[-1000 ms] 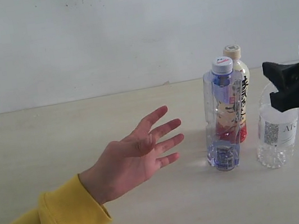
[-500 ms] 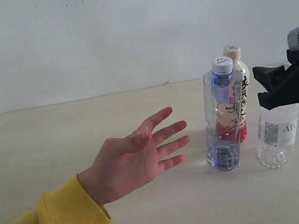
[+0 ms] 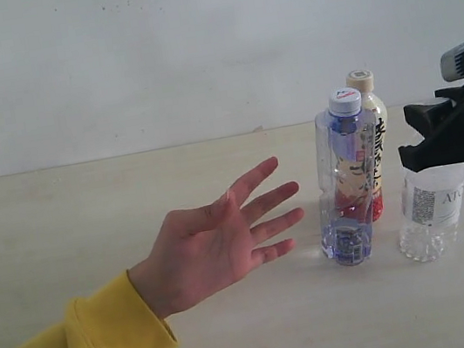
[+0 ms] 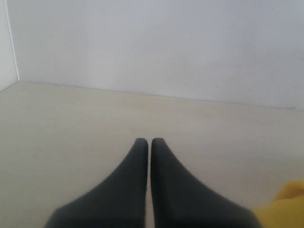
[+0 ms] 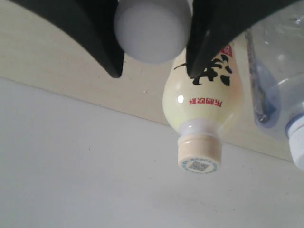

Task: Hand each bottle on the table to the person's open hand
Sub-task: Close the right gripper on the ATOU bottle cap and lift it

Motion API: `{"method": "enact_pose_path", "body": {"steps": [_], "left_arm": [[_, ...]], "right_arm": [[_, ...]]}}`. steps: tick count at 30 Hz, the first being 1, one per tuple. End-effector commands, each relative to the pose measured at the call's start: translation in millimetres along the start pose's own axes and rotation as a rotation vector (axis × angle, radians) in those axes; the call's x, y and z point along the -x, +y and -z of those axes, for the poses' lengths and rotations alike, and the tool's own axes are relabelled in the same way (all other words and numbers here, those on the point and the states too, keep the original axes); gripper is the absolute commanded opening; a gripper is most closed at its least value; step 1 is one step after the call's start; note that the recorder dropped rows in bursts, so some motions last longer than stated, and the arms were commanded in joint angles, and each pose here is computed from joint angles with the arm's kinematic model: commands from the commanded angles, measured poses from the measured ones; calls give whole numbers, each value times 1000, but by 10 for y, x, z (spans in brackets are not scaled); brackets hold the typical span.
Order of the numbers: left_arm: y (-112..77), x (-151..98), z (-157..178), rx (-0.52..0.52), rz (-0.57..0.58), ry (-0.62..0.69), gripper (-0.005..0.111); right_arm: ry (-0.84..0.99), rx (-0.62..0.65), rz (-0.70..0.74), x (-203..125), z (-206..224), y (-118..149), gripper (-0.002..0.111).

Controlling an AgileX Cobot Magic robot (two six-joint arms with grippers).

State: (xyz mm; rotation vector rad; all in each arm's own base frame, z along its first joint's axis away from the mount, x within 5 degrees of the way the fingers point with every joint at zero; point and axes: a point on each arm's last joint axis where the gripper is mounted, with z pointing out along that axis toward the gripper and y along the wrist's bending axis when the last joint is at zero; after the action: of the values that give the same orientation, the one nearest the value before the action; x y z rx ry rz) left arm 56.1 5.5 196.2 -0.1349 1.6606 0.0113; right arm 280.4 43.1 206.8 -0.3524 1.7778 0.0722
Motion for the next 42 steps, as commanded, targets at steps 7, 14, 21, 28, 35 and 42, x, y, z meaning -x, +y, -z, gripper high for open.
{"method": "enact_pose_path", "body": {"steps": [7,14,21,28,35,42], "left_arm": [[-1,7,3,-1,2,-4,4],[-1,7,3,-1,2,-4,4],[-1,7,3,-1,2,-4,4],[-1,7,3,-1,2,-4,4],[-1,7,3,-1,2,-4,4],[-1,7,3,-1,2,-4,4]], "right_arm": [[17,-1,-54,-1,-6,0,0],[26,-51,-11,217,232,-54,0],[10,-31,-77,543,692,58,0],[-26,191,-72,720,936,554,0],[-116,374,-66,845,973,937,0],[-126,430,-50,803,697,1148,0]]}}
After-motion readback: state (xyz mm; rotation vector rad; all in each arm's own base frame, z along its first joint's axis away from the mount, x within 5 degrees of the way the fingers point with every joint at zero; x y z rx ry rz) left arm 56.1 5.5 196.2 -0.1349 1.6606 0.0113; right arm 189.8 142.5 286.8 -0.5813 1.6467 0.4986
